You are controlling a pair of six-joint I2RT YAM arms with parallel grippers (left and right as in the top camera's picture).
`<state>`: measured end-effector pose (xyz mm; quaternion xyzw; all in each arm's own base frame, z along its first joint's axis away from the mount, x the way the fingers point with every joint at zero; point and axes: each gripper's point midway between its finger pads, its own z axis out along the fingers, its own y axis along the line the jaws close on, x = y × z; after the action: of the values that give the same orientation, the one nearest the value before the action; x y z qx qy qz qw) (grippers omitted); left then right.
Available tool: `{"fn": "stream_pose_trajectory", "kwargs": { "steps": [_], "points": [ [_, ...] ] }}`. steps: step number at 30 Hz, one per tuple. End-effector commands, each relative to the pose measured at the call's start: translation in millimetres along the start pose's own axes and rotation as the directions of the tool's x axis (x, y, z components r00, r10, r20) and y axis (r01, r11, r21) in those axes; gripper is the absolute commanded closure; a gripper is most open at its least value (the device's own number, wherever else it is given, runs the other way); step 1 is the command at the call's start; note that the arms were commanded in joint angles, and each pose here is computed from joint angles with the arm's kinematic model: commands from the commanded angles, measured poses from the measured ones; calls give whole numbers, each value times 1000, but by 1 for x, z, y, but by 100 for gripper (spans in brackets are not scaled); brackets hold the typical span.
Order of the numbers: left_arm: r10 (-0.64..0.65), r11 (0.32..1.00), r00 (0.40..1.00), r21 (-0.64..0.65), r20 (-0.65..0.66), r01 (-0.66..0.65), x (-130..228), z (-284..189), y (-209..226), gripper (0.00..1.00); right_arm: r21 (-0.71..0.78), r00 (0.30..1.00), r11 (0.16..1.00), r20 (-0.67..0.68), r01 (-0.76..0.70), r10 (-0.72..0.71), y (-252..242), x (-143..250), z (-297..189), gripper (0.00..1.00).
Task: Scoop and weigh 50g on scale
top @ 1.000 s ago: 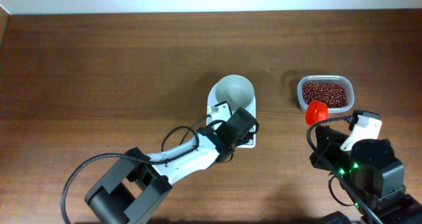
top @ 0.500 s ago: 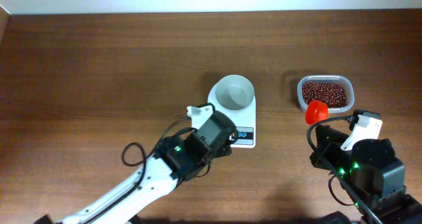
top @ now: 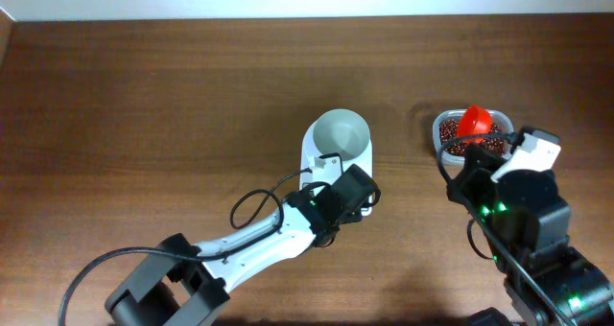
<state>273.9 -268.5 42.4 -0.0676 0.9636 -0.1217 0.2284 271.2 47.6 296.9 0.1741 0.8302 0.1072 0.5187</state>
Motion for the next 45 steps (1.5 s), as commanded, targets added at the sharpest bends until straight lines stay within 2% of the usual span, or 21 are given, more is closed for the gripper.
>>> {"fn": "stream_pose_trajectory", "kwargs": {
  "steps": [1, 17, 37, 45],
  "points": [
    [14, 1000, 1000, -28, 27, -13, -3, 4, 4, 100, 9, 999, 1000, 37, -5, 4, 3, -12, 3, 96],
    [10, 999, 998, -31, 59, -8, -4, 32, 1, 100, -2, 999, 1000, 46, -10, 10, 6, -15, 5, 96],
    [-11, 998, 1000, -63, 23, 12, 7, 44, 9, 100, -3, 999, 1000, 46, -9, 10, 6, -15, 4, 96],
    [-15, 999, 999, -34, 39, 17, 3, 43, 2, 100, -88, 1000, 996, -11, -8, 7, 21, -5, 4, 96]
  ]
}}
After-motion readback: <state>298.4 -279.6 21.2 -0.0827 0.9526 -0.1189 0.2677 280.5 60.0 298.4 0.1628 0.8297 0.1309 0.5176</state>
